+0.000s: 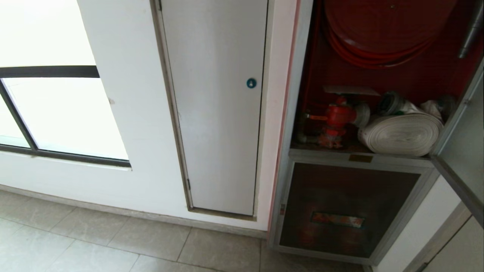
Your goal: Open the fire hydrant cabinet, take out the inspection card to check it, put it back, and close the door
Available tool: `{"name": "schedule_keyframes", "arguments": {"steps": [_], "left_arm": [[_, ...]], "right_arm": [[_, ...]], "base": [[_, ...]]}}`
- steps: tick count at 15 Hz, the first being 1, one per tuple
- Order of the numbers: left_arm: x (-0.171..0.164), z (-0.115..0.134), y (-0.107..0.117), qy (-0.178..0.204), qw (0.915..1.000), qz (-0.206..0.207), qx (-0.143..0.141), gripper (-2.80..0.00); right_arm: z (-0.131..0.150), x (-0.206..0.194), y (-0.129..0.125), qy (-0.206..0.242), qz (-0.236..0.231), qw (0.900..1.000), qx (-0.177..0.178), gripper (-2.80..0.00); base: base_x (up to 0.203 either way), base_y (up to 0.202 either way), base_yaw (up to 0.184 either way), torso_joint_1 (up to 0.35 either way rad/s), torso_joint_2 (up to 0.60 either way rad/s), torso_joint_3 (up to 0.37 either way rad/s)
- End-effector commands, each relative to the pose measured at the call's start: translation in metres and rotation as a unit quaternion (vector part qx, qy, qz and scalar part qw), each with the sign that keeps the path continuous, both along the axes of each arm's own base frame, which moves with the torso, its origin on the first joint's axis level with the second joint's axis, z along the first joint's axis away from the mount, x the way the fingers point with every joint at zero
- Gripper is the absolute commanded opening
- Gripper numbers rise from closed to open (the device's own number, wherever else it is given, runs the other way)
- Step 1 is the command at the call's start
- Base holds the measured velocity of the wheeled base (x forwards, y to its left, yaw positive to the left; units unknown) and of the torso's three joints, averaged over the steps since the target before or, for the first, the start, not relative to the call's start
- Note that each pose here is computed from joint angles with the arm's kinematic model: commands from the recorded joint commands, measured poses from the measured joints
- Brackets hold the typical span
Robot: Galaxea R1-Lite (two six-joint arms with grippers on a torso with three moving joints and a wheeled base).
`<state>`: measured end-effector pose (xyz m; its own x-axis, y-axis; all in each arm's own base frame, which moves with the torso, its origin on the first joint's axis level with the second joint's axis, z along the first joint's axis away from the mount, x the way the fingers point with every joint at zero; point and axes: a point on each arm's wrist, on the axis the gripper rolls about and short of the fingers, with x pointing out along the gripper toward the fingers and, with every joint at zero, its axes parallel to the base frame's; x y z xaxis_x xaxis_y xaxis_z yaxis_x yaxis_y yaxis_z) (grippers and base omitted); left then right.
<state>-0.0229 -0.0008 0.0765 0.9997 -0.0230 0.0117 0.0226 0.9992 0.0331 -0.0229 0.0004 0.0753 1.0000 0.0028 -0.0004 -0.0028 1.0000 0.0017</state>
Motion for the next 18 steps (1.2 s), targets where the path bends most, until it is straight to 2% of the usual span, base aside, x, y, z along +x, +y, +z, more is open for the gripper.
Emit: {"name": "schedule_keyframes", "arguments": {"steps": [1, 6, 8, 11, 14, 15, 16, 17, 18], "left_arm": [[0.001, -0.002, 0.000, 0.004, 1.0000, 0.000, 0.000, -2.80], [0.001, -0.002, 0.000, 0.004, 1.0000, 0.000, 0.000, -2.80], [0.001, -0.002, 0.000, 0.004, 1.0000, 0.000, 0.000, -2.80], [0.001, -0.002, 0.000, 0.004, 1.0000, 0.000, 0.000, -2.80], [0.001, -0.002, 0.000, 0.004, 1.0000, 0.000, 0.000, -2.80], [0.001, -0.002, 0.000, 0.004, 1.0000, 0.000, 0.000, -2.80], [0.001, -0.002, 0.000, 0.004, 1.0000, 0.000, 0.000, -2.80], [0.001, -0.002, 0.000, 0.004, 1.0000, 0.000, 0.000, -2.80], [0.001, -0.002, 0.000, 0.004, 1.0000, 0.000, 0.000, -2.80]], "right_arm": [[0.000, 0.000, 0.000, -0.001, 0.000, 1.000, 0.000, -2.80], [0.000, 0.000, 0.000, -0.002, 0.000, 1.000, -0.002, -2.80], [0.000, 0.000, 0.000, -0.002, -0.001, 1.000, -0.017, -2.80], [0.001, 0.000, 0.000, -0.004, -0.001, 1.000, -0.019, -2.80], [0.027, -0.008, 0.000, -0.037, -0.005, 0.999, -0.019, -2.80], [0.041, -0.011, -0.001, -0.041, -0.016, 0.999, -0.019, -2.80], [0.053, -0.010, -0.002, -0.027, -0.047, 0.998, -0.020, -2.80], [0.066, -0.006, -0.004, -0.007, -0.097, 0.995, -0.023, -2.80], [0.078, -0.001, -0.007, 0.007, -0.155, 0.987, -0.027, -2.80]], "base": [[0.000, 0.000, 0.000, 0.000, 0.00, 0.000], [0.000, 0.000, 0.000, 0.000, 0.00, 0.000], [0.000, 0.000, 0.000, 0.000, 0.00, 0.000], [0.000, 0.000, 0.000, 0.000, 0.00, 0.000], [0.000, 0.000, 0.000, 0.000, 0.00, 0.000], [0.000, 0.000, 0.000, 0.000, 0.00, 0.000], [0.000, 0.000, 0.000, 0.000, 0.00, 0.000], [0.000, 0.000, 0.000, 0.000, 0.00, 0.000], [0.000, 0.000, 0.000, 0.000, 0.00, 0.000]]}}
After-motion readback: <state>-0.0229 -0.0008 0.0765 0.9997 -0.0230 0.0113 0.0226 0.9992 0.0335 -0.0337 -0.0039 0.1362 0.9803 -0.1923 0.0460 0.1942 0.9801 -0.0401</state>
